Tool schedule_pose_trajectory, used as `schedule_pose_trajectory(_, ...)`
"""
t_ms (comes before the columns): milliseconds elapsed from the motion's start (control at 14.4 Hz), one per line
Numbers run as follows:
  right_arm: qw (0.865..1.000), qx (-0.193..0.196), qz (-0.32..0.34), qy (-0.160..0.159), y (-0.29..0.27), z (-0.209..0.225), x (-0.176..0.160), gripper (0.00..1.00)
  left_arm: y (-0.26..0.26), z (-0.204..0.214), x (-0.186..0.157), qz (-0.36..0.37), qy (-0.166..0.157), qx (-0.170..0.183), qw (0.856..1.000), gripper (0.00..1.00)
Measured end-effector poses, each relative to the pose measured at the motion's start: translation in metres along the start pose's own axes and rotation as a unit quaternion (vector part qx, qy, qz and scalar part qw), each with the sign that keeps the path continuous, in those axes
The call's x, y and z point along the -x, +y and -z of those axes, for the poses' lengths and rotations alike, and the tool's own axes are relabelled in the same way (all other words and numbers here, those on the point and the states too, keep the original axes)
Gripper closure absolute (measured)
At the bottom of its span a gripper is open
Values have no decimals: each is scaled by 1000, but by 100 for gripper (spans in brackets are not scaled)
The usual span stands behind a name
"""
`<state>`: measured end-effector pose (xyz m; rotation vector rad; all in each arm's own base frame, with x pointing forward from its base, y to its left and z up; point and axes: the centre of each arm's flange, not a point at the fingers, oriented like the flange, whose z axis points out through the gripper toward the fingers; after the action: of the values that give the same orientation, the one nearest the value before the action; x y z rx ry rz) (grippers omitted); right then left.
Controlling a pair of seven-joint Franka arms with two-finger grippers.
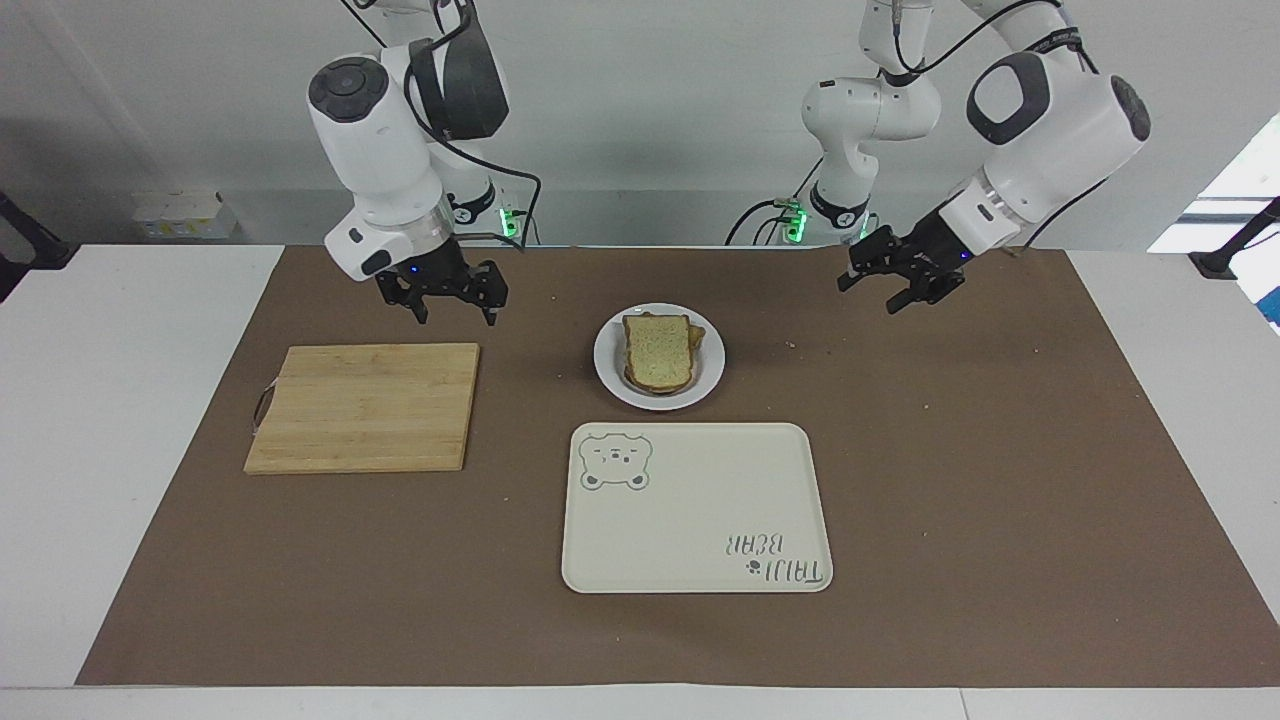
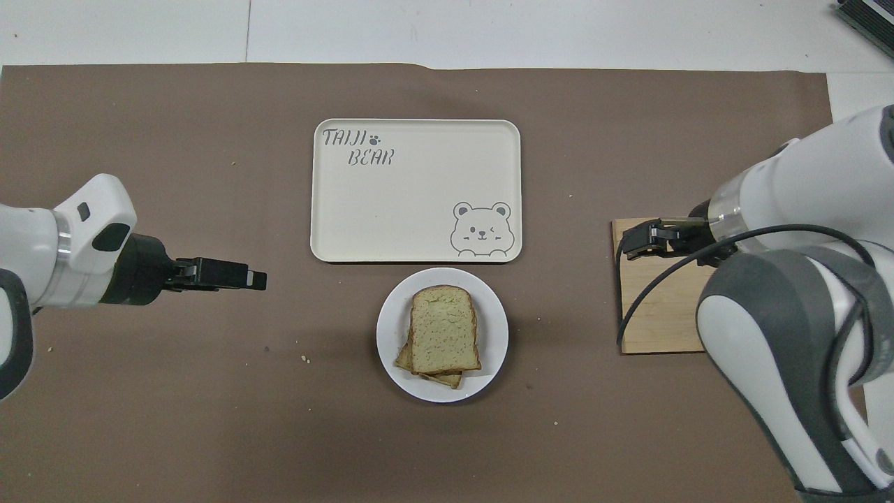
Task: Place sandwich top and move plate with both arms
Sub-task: 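Withdraw the right gripper to the board while the left gripper reaches the plate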
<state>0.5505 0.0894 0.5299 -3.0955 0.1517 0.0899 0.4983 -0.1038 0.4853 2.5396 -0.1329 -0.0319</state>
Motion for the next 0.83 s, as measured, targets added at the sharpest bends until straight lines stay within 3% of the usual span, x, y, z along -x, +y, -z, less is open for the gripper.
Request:
schedule_pose_trajectory(209, 1000, -2, -6, 1, 36, 5, -6, 0, -26, -42, 16, -6, 7, 72, 997, 0)
schedule_pose_trajectory(487, 999, -11, -32, 36, 72, 44, 4, 0, -68, -102, 53, -6, 33, 172, 985, 0)
schedule_pose_trajectory(696, 998, -15, -40, 56, 82, 68, 12, 0, -85, -131, 76, 6, 51, 218, 975, 0)
schedule_pose_trajectory(835, 997, -15, -45, 53, 88, 83, 15, 0, -90, -142, 85, 14, 55, 231, 971, 0)
